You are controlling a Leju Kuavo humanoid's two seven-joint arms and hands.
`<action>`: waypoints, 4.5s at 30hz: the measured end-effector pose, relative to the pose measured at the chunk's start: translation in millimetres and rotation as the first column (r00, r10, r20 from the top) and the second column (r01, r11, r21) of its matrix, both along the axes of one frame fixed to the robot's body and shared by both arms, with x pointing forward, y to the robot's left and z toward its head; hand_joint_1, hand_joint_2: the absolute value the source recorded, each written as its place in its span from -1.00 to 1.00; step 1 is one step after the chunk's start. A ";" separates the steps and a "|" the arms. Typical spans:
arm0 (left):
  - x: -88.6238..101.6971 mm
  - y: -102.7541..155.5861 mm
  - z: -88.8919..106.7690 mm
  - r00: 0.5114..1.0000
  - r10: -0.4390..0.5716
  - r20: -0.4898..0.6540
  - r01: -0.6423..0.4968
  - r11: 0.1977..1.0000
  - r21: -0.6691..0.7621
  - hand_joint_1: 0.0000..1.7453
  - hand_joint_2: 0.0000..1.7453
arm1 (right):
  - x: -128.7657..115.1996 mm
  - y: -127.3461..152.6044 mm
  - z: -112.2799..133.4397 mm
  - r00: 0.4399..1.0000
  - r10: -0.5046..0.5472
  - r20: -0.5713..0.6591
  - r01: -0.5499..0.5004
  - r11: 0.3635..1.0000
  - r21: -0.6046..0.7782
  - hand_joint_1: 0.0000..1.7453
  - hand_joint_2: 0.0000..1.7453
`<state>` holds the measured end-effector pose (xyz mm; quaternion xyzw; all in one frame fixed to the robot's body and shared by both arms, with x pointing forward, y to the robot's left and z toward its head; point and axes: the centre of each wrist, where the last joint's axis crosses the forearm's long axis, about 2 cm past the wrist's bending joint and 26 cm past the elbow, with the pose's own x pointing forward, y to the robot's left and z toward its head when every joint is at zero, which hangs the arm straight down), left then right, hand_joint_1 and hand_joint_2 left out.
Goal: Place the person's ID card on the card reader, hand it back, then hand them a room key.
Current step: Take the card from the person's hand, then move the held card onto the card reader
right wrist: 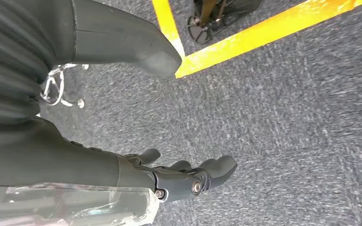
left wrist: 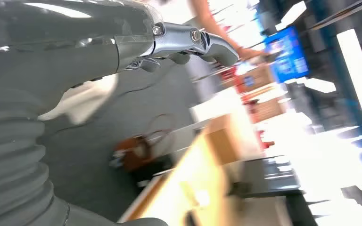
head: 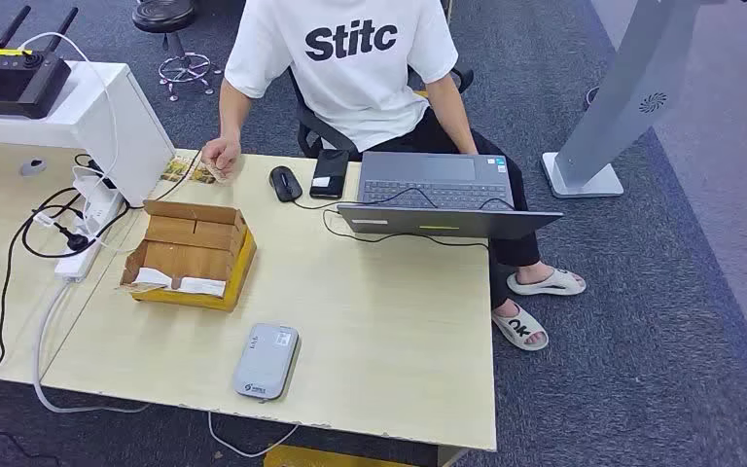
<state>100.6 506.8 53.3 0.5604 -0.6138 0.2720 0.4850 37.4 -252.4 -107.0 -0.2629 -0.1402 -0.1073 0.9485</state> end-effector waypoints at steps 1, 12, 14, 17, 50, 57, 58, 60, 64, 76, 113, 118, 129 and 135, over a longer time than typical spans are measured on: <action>1.7 1.5 2.0 1.000 -0.001 0.005 0.001 1.000 0.009 -1.00 1.00 | 0.0 0.0 0.0 1.000 0.000 -0.002 0.000 1.000 0.001 -1.00 1.00; 92.5 12.0 67.5 0.984 -0.153 0.086 0.130 0.965 0.229 -1.00 1.00 | 1.1 4.6 0.0 0.999 0.037 -0.033 -0.035 0.998 0.056 -1.00 1.00; 104.9 10.9 76.0 0.982 -0.175 0.074 0.151 0.956 0.252 -1.00 1.00 | 1.5 4.7 0.0 0.999 0.040 -0.036 -0.038 0.998 0.059 -1.00 1.00; 117.5 9.5 84.1 0.979 -0.195 0.063 0.172 0.948 0.267 -1.00 1.00 | 1.4 4.9 0.0 0.998 0.044 -0.039 -0.041 0.997 0.064 -1.00 1.00; 289.7 -84.0 163.1 0.699 -0.309 -0.645 0.680 0.564 0.468 -1.00 1.00 | 6.4 8.1 -0.1 0.988 0.126 -0.089 -0.110 0.980 0.166 -1.00 1.00; 296.5 -92.9 159.1 0.660 -0.164 -0.733 0.698 0.494 0.519 -1.00 1.00 | 6.6 9.3 -0.1 0.983 0.157 -0.100 -0.137 0.974 0.183 -1.00 1.00; 296.9 -94.0 157.6 0.654 -0.152 -0.741 0.702 0.487 0.520 -0.93 1.00 | 6.5 9.4 -0.2 0.982 0.159 -0.101 -0.139 0.973 0.183 -1.00 1.00; 297.5 -97.0 153.5 0.639 -0.127 -0.759 0.713 0.468 0.522 -0.08 1.00 | 6.4 9.4 -0.2 0.981 0.162 -0.105 -0.141 0.973 0.184 -1.00 1.00; 297.7 -101.5 146.9 0.616 -0.107 -0.780 0.732 0.444 0.517 1.00 1.00 | 6.0 9.5 -0.2 0.980 0.167 -0.107 -0.146 0.972 0.185 -1.00 1.00; 295.5 -105.8 133.6 0.577 -0.096 -0.811 0.762 0.420 0.493 1.00 1.00 | 5.4 9.7 -0.3 0.978 0.179 -0.109 -0.157 0.971 0.183 -1.00 1.00; 237.7 -221.2 86.6 0.310 -0.361 -0.880 0.943 0.235 0.236 1.00 1.00 | 2.5 20.3 0.7 0.978 0.176 -0.115 -0.153 0.972 0.181 -1.00 1.00; 221.9 -227.2 66.0 0.262 -0.339 -0.903 0.956 0.218 0.195 1.00 1.00 | 2.4 21.7 0.9 0.979 0.167 -0.114 -0.144 0.972 0.184 -1.00 1.00; 199.3 -237.7 32.0 0.216 -0.342 -0.915 0.963 0.231 0.141 1.00 1.00 | 2.4 22.7 1.0 0.978 0.175 -0.118 -0.151 0.971 0.185 -1.00 1.00; 190.7 -243.6 16.6 0.178 -0.332 -0.926 0.971 0.213 0.111 1.00 1.00 | 2.6 26.2 1.6 0.975 0.178 -0.131 -0.154 0.972 0.177 -1.00 1.00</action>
